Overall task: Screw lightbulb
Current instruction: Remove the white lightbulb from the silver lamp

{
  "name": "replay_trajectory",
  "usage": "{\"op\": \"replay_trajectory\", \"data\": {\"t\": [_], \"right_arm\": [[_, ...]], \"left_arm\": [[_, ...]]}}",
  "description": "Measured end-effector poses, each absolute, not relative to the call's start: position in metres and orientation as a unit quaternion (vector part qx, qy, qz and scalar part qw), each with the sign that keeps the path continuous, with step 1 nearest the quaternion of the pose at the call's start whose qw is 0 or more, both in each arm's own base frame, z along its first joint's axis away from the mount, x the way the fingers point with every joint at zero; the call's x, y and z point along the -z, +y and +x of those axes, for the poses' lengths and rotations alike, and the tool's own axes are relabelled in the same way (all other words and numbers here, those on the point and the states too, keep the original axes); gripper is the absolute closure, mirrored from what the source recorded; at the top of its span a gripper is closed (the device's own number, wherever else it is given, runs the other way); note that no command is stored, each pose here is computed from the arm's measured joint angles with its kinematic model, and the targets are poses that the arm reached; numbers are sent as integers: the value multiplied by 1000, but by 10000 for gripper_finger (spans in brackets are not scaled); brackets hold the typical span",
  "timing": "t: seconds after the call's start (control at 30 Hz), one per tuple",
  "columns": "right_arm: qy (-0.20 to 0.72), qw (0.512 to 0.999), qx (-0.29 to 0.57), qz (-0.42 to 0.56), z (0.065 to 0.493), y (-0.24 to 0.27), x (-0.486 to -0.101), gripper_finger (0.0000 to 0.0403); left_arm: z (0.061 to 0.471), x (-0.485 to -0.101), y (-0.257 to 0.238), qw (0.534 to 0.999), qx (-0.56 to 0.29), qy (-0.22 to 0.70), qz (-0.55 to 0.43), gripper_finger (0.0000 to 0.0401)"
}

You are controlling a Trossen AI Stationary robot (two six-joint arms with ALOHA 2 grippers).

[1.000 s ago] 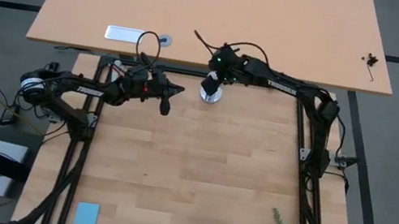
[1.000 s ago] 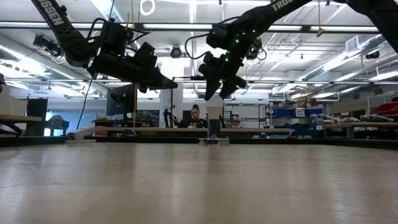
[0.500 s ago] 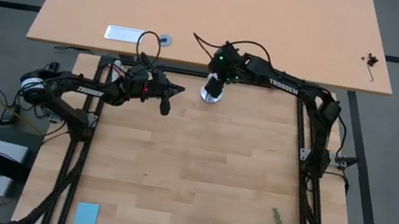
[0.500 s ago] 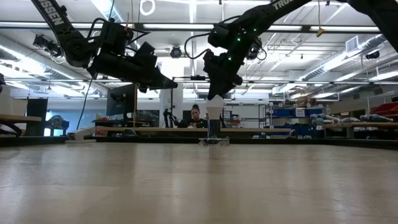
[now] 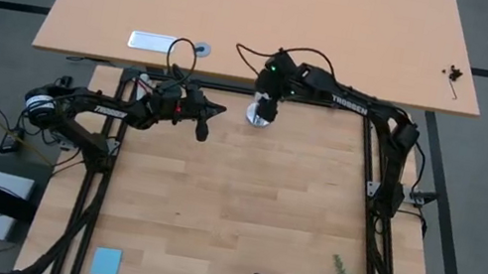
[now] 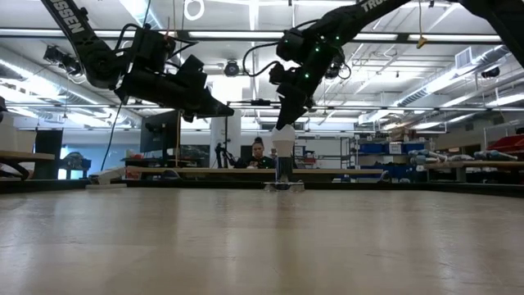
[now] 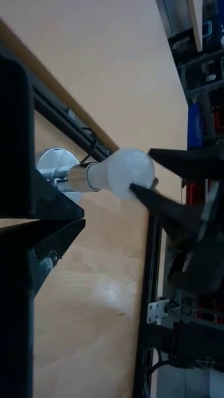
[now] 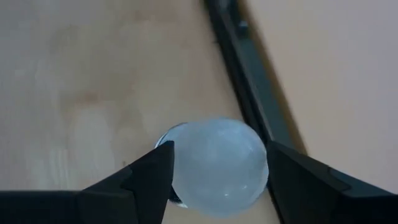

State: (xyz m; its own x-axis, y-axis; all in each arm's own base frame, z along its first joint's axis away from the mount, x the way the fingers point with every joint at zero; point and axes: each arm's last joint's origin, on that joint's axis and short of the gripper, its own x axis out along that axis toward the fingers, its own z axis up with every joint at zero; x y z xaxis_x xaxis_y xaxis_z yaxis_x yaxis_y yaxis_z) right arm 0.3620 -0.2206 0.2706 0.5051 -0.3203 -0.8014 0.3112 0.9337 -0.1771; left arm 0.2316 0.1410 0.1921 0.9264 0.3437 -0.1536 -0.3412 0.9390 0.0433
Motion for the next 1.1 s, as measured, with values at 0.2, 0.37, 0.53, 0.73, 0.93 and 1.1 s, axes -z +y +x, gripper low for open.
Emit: {"op": "replay_trajectory", "data": {"t": [0.2, 0.37, 0.53, 0.73, 0.93, 1.1], "right_arm": [[431, 837, 310, 132, 357, -215, -279, 129], [408, 828, 332, 194, 359, -214, -275, 117], [396, 834, 330, 196, 361, -214, -273, 107], [395, 834, 331, 197, 360, -215, -267, 101], [403, 832, 330, 192, 358, -217, -261, 106], [409, 847, 296, 165, 359, -217, -261, 123]], "left_arm": [[231, -192, 141, 981, -174, 82, 7, 396], [232, -192, 141, 981, -174, 82, 7, 396], [232, -192, 141, 981, -174, 82, 6, 396], [231, -192, 141, 981, -174, 82, 6, 396], [231, -192, 141, 981, -174, 82, 6, 396], [231, -192, 141, 981, -174, 82, 6, 396]]}}
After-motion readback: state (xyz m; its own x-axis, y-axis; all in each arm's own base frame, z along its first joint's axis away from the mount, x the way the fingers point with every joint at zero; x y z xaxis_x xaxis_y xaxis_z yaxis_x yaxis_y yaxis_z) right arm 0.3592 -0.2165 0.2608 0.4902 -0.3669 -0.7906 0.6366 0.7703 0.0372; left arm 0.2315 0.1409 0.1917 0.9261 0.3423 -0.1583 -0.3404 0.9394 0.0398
